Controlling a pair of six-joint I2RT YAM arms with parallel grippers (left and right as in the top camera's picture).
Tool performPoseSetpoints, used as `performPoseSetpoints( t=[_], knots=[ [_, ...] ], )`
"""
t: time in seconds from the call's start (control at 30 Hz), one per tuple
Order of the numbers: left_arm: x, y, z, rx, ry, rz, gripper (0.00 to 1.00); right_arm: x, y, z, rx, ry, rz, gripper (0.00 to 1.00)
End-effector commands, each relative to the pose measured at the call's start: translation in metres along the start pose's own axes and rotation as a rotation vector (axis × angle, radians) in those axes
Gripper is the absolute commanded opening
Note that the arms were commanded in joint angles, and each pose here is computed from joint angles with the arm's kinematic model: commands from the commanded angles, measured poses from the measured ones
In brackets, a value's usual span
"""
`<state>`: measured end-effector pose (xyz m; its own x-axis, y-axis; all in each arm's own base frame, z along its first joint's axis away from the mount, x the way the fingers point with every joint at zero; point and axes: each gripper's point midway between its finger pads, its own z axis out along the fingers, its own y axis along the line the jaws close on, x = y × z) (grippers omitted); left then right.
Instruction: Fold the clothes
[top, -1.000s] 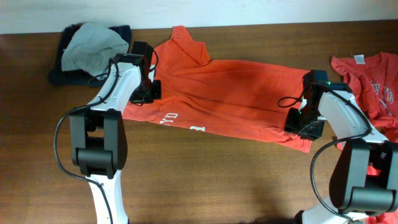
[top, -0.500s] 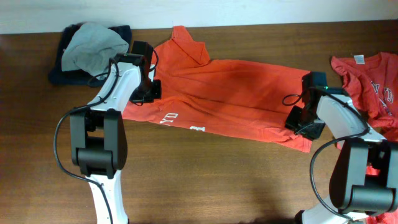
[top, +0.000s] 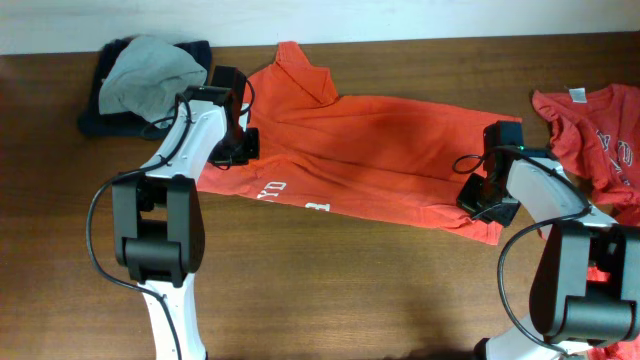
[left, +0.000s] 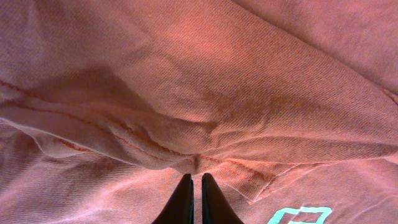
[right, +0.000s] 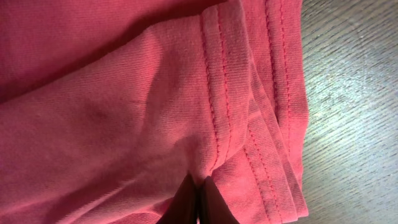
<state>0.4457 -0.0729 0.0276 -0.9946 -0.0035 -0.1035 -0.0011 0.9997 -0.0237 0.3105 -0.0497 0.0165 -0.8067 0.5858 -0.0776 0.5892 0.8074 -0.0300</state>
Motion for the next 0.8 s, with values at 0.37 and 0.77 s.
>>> performPoseSetpoints(
  t=[0.37,0.77],
  knots=[
    [0.0,0.002,0.003,-0.011,0.004,-0.009,0.08,-0.069,0.028,-0.042,-0.093,-0.228,0.021,0.04],
    [-0.002,0.002,0.003,-0.01,-0.007,-0.009,0.07,-0.116,0.034,-0.049,-0.09,-0.428,0.055,0.75]
  ],
)
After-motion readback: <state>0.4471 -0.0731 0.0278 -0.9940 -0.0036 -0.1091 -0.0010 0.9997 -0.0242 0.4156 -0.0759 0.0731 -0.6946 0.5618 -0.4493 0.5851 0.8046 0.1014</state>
